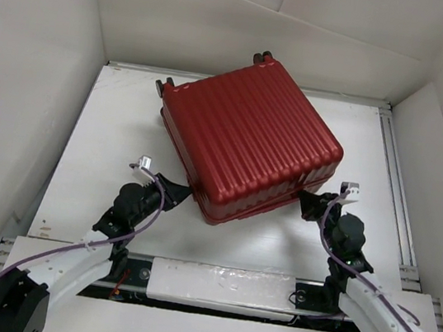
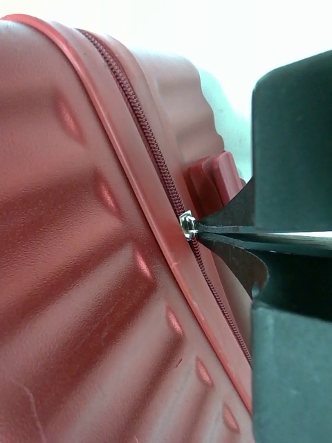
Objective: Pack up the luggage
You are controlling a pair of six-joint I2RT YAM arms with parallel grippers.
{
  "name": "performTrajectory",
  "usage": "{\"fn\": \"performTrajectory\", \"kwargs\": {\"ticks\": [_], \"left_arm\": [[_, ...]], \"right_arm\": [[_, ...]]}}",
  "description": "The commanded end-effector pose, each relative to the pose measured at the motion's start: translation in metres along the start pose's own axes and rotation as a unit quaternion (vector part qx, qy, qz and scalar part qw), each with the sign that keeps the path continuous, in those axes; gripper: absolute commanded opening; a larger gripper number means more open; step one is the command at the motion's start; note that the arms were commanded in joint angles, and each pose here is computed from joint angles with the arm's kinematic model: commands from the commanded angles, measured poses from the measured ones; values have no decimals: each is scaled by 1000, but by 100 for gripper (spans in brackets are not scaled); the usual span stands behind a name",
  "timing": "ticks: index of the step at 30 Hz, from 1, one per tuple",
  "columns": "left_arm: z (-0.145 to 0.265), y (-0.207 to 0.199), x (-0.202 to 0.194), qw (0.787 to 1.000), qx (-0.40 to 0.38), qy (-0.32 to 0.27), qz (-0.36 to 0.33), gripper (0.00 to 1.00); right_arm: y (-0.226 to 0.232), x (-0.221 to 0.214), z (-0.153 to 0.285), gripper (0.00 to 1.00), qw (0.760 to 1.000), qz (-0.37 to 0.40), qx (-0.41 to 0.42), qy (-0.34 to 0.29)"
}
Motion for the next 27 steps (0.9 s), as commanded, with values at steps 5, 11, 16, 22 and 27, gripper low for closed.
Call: {"fn": "performTrajectory", "kwargs": {"ticks": [5,11,16,22,27], "left_arm": [[-2,-23,2,998,-64,7,-22,0],[-5,-27,-1,997,-71,6,-20,0],[-6,-24,-6,997,-70,14,-16,0],[-9,-24,-6,997,-75,12,-6,0],[-10,-22,-8,997,-75,18,-1,0]], "right_arm": [[22,20,8,0,997,-1,55,-47],[49,-6,15,0,996,-8,90,18],[82,-28,21,0,988,7,121,92],[131,-35,43,0,968,10,204,148],[164,-34,58,0,954,-6,250,164]]}}
Point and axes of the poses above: each gripper's point midway between its finger pads, its own z axis back along the fingers, its own y axis along the line the jaws close on, x = y × z, the point moved 4 cm from there along z, back along the fingers, and after that the axes turned 8 degrees about z, right-handed, at the moved point
